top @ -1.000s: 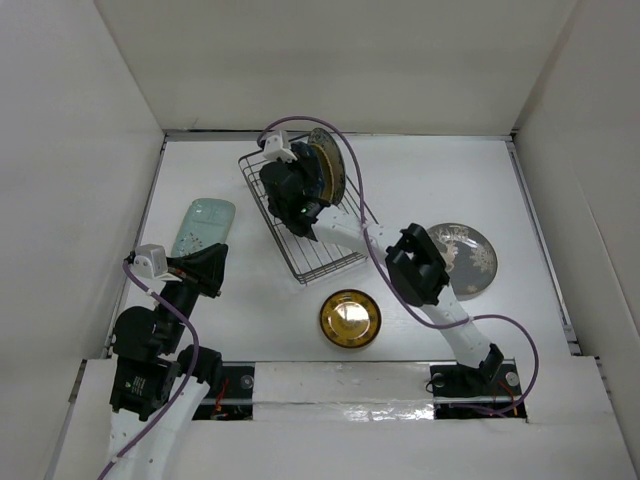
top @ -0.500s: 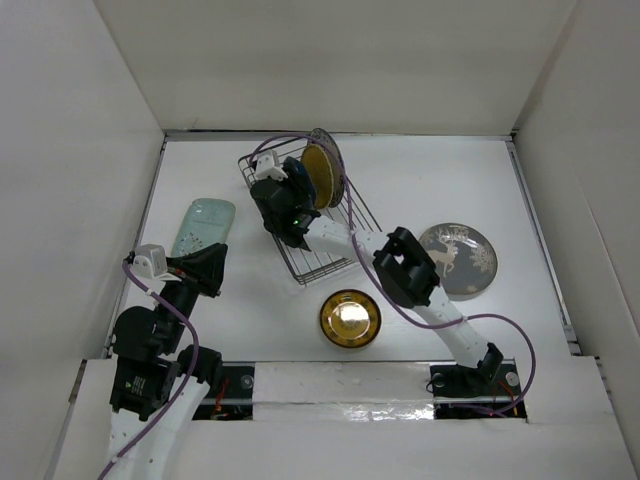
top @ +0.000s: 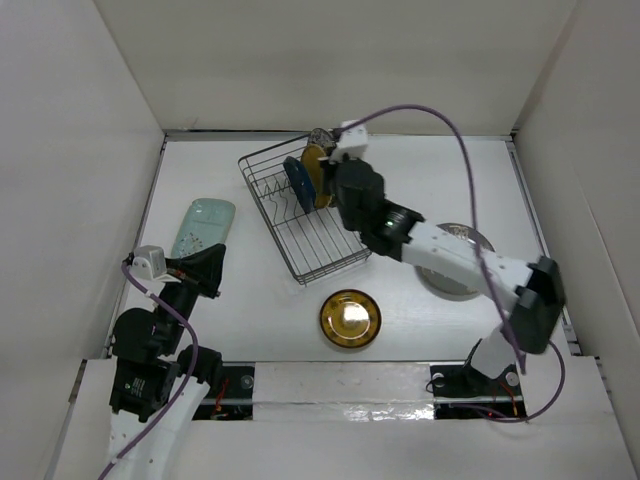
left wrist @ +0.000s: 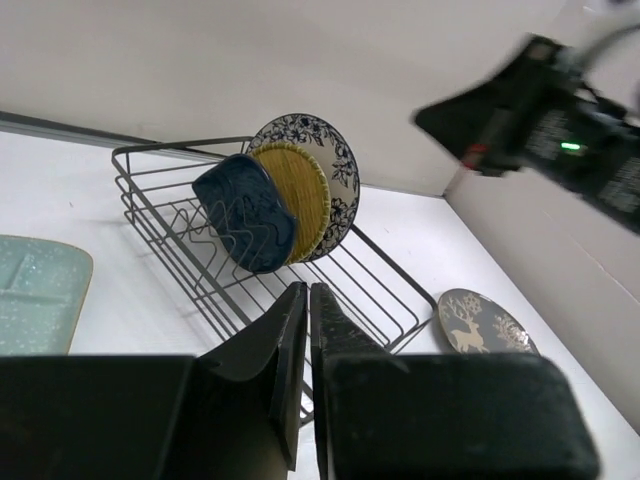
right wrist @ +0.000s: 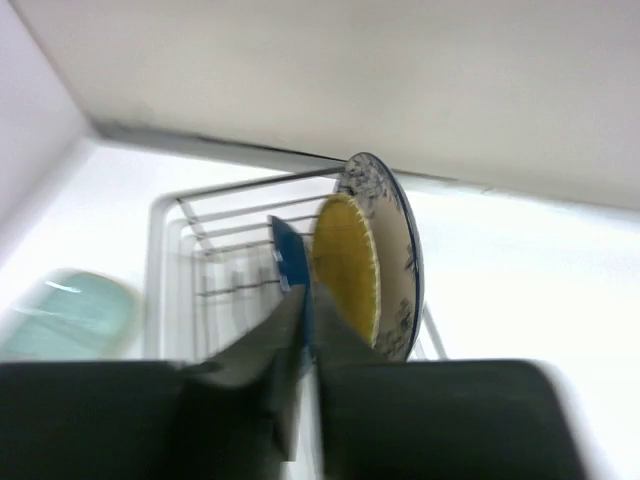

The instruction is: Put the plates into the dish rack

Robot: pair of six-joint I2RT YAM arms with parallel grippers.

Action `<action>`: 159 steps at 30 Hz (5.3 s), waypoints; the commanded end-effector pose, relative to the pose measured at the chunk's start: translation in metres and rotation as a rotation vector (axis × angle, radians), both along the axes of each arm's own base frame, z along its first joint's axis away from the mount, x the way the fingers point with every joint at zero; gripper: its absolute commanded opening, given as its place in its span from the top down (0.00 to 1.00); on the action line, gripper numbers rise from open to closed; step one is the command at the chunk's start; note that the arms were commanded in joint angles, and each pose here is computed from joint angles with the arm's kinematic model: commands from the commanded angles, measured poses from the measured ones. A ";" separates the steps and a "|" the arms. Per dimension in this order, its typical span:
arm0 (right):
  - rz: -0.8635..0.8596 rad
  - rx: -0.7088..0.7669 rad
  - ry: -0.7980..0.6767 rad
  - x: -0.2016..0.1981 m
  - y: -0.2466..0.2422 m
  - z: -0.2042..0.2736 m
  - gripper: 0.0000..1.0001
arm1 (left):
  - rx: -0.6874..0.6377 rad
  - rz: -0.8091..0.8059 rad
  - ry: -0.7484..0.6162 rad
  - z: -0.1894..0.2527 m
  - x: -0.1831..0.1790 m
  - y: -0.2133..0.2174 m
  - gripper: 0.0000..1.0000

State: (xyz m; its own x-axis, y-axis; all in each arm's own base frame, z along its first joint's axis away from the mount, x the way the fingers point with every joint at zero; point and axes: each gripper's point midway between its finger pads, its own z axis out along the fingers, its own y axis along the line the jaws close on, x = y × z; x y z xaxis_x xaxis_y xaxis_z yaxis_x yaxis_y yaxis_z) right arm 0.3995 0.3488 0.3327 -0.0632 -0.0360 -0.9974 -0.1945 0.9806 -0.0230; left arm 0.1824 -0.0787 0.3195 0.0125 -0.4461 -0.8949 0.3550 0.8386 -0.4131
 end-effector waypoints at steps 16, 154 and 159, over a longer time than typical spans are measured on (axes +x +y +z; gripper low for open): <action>-0.816 0.735 0.238 -0.146 -0.408 -0.203 0.29 | -0.057 -0.055 -0.156 0.032 -0.031 0.000 0.85; -0.077 0.016 0.032 0.049 0.030 -0.044 0.39 | 0.008 -0.023 0.005 0.003 0.004 -0.007 0.77; 0.016 0.098 0.044 0.028 0.021 -0.023 0.23 | 0.007 -0.023 0.002 0.004 0.003 -0.007 0.76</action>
State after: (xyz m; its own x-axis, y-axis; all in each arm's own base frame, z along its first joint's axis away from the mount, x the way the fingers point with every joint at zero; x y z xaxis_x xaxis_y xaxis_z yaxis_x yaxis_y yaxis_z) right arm 0.4483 0.3681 0.2665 -0.1329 -0.0913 -0.9869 -0.1342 0.9882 -0.0733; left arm 0.1877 -0.0849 0.3075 -0.0464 -0.4344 -0.8995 0.3455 0.8380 -0.4224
